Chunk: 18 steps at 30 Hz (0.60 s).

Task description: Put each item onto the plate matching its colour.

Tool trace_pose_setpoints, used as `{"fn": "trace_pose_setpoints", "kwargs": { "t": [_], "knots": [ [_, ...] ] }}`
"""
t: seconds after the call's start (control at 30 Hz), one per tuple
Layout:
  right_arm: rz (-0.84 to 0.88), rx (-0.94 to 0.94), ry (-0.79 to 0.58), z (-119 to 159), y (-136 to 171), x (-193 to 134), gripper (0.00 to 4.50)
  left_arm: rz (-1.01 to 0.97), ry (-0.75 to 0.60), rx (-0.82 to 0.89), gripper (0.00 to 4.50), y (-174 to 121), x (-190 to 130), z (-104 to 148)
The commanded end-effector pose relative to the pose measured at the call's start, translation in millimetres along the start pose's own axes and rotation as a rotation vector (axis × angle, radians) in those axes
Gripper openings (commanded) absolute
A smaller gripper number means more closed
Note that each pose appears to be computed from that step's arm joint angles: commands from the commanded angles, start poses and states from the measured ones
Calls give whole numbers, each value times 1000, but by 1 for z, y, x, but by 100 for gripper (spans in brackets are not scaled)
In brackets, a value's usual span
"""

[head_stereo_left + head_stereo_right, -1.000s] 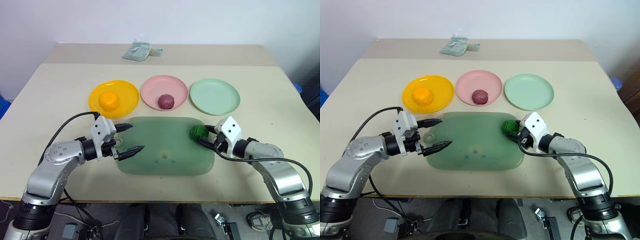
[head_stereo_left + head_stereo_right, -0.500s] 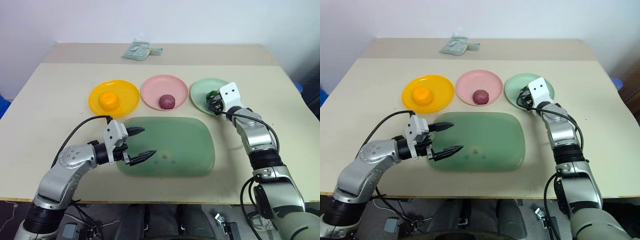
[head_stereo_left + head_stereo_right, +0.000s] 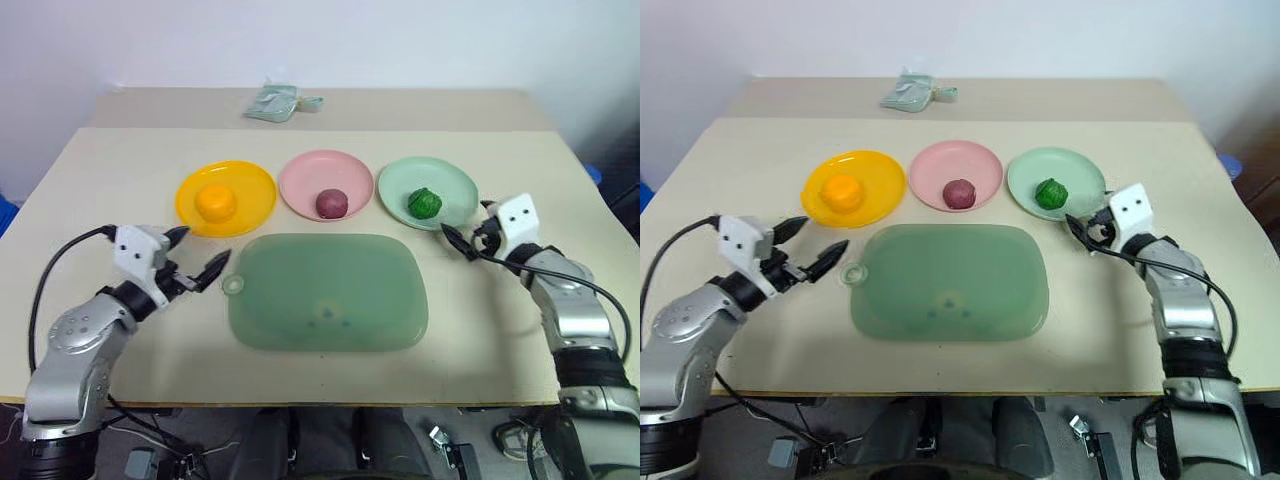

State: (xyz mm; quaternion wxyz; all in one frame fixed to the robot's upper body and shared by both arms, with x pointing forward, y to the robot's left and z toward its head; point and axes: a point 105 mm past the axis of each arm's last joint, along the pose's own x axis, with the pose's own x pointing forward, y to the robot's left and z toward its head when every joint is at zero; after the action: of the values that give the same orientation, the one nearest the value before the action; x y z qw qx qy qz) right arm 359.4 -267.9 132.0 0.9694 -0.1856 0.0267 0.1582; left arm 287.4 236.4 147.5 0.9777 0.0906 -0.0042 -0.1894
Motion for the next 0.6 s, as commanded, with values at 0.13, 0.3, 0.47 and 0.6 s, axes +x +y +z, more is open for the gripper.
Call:
{"fn": "trace_pose_setpoints", "kwargs": {
  "t": [0.13, 0.3, 0.47, 0.6],
  "knots": [
    [46, 16, -52, 6, -15, -34, 448, 264, 47, 35, 450, 46, -38, -18],
    [100, 45, -49, 5, -15, -32, 448, 330, 78, 26, 450, 47, -49, -29],
    [124, 62, -44, 3, -17, -27, 448, 359, 84, 13, 450, 40, -56, -32],
    [130, 66, -54, 7, -19, -23, 448, 370, 80, 3, 450, 37, -60, -32]
  ]
}}
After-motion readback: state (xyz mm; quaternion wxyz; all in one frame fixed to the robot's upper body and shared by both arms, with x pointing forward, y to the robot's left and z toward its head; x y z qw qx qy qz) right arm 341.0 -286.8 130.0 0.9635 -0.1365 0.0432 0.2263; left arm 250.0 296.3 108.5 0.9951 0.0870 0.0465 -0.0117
